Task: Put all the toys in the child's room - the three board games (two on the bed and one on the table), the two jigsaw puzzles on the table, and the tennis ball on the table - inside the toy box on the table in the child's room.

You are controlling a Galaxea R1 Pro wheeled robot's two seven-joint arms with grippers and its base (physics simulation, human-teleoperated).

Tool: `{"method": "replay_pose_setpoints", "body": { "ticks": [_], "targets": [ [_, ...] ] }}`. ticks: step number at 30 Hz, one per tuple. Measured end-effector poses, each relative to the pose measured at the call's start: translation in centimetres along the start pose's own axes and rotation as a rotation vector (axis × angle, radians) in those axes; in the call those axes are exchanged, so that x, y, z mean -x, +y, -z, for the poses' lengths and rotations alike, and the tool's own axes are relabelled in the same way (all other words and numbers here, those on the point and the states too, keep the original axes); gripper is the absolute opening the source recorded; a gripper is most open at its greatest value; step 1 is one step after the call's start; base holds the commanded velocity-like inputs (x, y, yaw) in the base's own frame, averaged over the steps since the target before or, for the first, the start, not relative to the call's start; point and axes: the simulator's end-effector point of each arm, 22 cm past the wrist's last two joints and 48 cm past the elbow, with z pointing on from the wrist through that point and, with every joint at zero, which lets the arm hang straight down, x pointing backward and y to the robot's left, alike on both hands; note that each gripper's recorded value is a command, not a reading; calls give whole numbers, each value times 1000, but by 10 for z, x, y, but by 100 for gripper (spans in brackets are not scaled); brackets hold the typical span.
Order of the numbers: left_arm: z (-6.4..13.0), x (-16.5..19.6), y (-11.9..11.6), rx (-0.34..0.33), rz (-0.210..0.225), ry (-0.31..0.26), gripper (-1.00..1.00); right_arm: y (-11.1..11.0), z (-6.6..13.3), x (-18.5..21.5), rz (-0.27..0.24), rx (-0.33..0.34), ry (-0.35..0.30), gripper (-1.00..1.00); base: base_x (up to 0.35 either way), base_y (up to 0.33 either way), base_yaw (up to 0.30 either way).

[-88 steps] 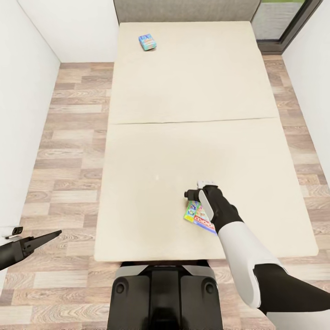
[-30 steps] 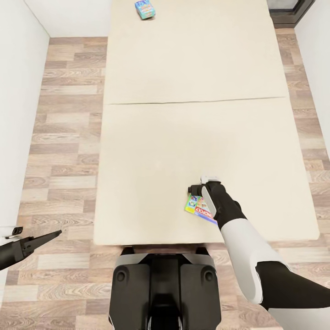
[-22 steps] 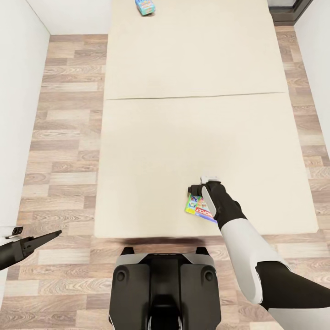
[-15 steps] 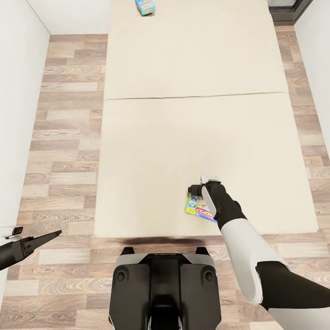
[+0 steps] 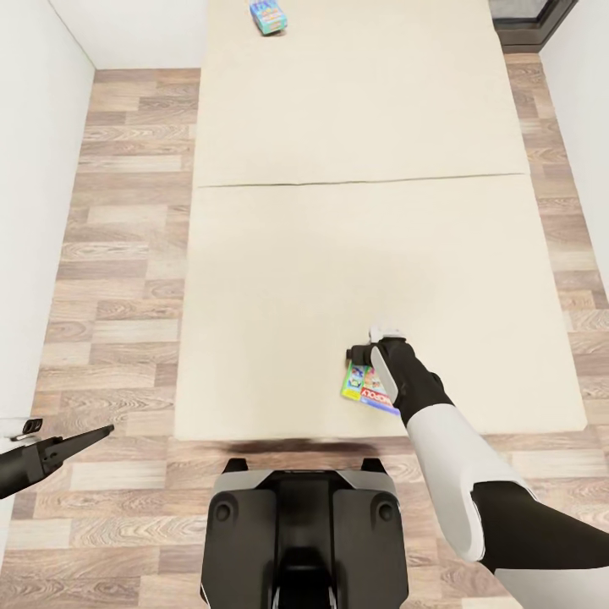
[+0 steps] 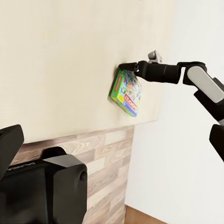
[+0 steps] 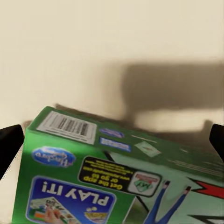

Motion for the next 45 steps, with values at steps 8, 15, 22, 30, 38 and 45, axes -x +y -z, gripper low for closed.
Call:
{"method": "replay_pose_setpoints", "body": {
  "ticks": [8, 15, 22, 30, 38, 45],
  "targets": [
    [2, 3, -5, -5, -10, -6, 100, 2, 6, 6, -8, 9, -10, 100, 0, 0, 0],
    [2, 4, -7, -7, -14, -9, 100, 2, 9, 8, -8, 9, -15, 100, 0, 0, 0],
    [2, 5, -7, -7, -14, -9, 100, 2, 9, 9, -8, 9, -16, 100, -49, 0, 0],
    [2, 5, -7, -7, -14, -9, 100, 2, 9, 9, -7, 9, -16, 100, -162, 0, 0],
    [2, 5, -7, -7, -14, -9, 100, 2, 9, 9, -7, 9, -16, 100, -23, 0, 0],
    [2, 5, -7, -7, -14, -9, 100, 2, 9, 8, -7, 9, -15, 100, -19, 0, 0]
  ]
}}
